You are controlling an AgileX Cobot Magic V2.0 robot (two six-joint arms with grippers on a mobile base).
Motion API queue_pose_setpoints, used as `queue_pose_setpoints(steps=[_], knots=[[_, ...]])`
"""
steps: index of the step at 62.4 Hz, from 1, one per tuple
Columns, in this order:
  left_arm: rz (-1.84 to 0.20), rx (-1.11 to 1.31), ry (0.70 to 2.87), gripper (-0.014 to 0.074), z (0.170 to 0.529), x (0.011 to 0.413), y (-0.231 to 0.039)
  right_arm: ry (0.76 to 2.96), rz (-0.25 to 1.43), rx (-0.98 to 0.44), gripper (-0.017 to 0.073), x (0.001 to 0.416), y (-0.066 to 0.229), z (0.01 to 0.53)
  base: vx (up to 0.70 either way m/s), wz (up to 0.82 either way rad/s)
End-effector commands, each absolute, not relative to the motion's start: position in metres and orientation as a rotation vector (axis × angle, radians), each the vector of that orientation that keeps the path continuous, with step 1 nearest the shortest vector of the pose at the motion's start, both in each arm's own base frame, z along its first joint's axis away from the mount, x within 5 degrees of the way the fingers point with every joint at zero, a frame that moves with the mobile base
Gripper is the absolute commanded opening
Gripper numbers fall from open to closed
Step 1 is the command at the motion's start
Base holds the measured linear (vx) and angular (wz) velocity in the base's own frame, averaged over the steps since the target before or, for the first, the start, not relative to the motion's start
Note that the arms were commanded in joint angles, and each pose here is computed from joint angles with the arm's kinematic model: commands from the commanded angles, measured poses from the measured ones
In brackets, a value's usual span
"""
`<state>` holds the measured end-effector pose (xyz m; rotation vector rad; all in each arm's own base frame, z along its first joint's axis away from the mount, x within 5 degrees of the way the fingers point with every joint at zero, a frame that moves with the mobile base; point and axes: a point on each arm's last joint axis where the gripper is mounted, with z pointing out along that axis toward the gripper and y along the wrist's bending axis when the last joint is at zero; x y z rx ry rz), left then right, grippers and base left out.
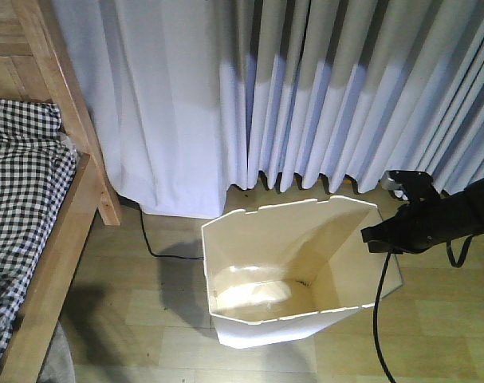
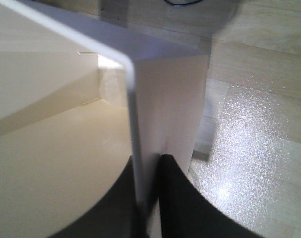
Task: Move trash bin to bedside with robot
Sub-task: 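Carry the held bin with the right gripper toward the curtains beside the bed, then lower the bin to the floor beside the bed and open the right gripper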
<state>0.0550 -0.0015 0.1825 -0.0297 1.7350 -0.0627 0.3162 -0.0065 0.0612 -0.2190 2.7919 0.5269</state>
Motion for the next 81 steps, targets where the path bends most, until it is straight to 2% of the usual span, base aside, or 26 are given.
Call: queue_pose_setpoints(steps=[1, 47, 58, 65, 71, 81], knots=[[-0.077, -0.034, 1.687, -0.0006, 0.179, 0.056, -0.002, 2.698, 0.702, -0.155, -0.0006, 0.323, 0.002, 0.091, 0.12, 0.0], [-0.077, -0.034, 1.687, -0.0006, 0.179, 0.056, -0.002, 2.698, 0.703, -0.157, -0.0006, 0.323, 0.003, 0.091, 0.02, 0.0], [-0.077, -0.034, 1.687, -0.0006, 0.179, 0.056, -0.002, 2.671, 0.702, -0.015, -0.0006, 0.328, 0.001, 0.091, 0.0, 0.0], [-0.077, -0.034, 1.687, -0.0006, 0.179, 0.056, -0.002, 2.672, 0.584, 0.132, -0.0006, 0.333, -0.008, 0.087, 0.0, 0.0], [-0.077, -0.034, 1.687, -0.0006, 0.179, 0.056, -0.002, 2.675, 0.495, 0.172, -0.0006, 0.337, -0.016, 0.081, 0.0, 0.0], [-0.077, -0.034, 1.687, -0.0006, 0.179, 0.056, -0.002, 2.693, 0.602, 0.208, -0.0003, 0.35, -0.032, 0.061, 0.0, 0.0]])
